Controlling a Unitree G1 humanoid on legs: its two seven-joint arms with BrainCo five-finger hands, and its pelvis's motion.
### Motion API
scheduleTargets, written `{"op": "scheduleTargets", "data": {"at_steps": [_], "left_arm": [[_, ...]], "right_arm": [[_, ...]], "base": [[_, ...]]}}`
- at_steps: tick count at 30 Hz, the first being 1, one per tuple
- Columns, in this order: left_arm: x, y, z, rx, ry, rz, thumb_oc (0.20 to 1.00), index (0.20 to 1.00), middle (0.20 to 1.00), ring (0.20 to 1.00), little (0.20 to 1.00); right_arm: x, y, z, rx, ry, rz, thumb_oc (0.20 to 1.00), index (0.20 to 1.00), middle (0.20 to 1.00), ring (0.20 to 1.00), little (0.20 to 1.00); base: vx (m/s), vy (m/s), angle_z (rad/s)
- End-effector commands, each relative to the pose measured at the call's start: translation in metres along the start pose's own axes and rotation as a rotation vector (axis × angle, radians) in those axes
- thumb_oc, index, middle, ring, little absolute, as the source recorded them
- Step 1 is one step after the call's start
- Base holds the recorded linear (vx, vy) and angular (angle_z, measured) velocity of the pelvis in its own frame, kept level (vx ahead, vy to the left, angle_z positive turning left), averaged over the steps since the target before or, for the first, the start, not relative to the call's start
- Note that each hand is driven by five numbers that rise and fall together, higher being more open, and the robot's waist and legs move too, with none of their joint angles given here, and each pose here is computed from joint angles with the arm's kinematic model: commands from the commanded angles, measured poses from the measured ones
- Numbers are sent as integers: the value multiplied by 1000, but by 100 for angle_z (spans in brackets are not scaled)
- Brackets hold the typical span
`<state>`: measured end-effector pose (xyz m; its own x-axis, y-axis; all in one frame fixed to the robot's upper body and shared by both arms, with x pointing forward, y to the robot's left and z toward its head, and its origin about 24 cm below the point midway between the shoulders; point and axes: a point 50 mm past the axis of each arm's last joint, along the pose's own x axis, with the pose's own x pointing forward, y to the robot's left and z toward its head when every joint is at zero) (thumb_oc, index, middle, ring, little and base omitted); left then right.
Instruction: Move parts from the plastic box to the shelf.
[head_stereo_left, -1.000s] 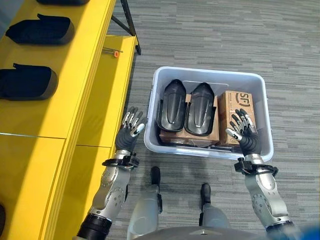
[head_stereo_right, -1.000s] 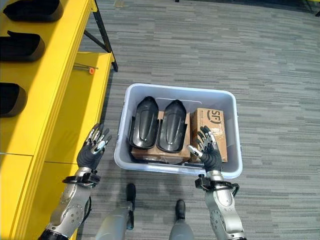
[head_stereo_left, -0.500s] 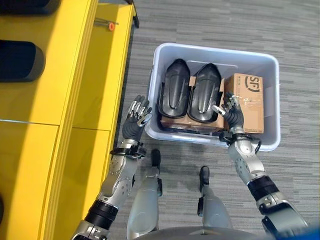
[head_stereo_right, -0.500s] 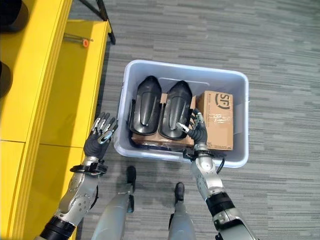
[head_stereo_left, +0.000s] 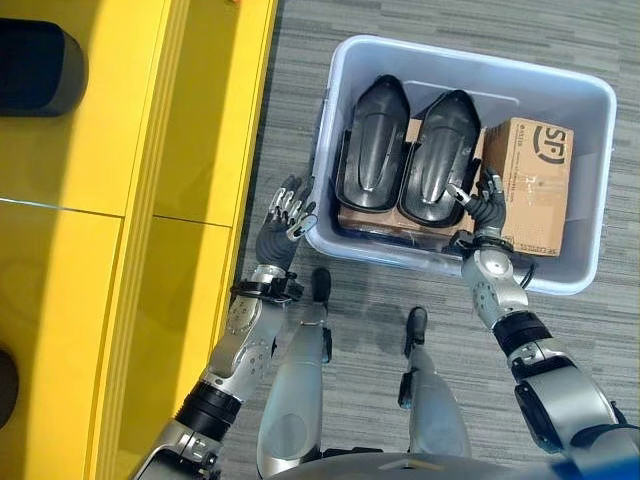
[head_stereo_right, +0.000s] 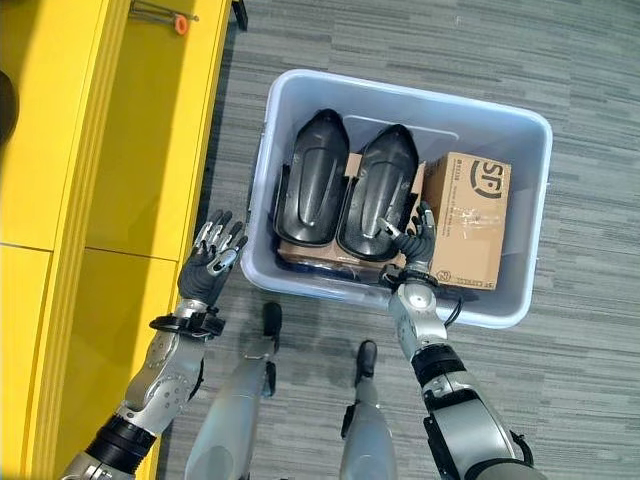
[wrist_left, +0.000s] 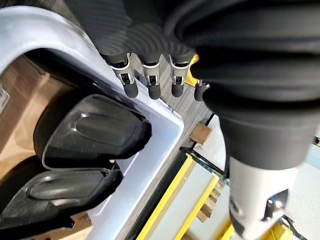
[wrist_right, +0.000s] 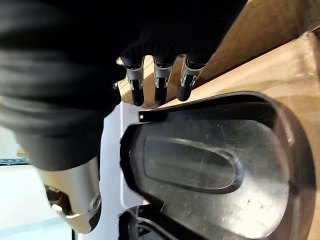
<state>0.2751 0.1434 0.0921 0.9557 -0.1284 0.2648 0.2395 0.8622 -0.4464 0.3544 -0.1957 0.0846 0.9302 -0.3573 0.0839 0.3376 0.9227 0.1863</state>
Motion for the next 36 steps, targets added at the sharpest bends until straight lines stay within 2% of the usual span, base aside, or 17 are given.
{"op": "scheduleTargets", "data": {"at_steps": [1, 16, 36], "left_arm": [[0, -8, 11, 3, -73, -43, 1000, 1000, 1000, 1000, 1000], [2, -19, 14, -9, -76, -97, 1000, 1000, 1000, 1000, 1000], [5, -31, 18, -22, -91, -149, 1000, 1000, 1000, 1000, 1000]], "right_arm": [[9, -18, 26, 6, -126, -66, 1000, 1000, 1000, 1000, 1000], [21, -41, 26, -56, -96, -159, 1000, 1000, 1000, 1000, 1000], [50, -47, 57, -136, -107, -221, 1000, 1000, 1000, 1000, 1000]], "base": [[0, 0, 0], [0, 0, 0], [0, 0, 0]]}}
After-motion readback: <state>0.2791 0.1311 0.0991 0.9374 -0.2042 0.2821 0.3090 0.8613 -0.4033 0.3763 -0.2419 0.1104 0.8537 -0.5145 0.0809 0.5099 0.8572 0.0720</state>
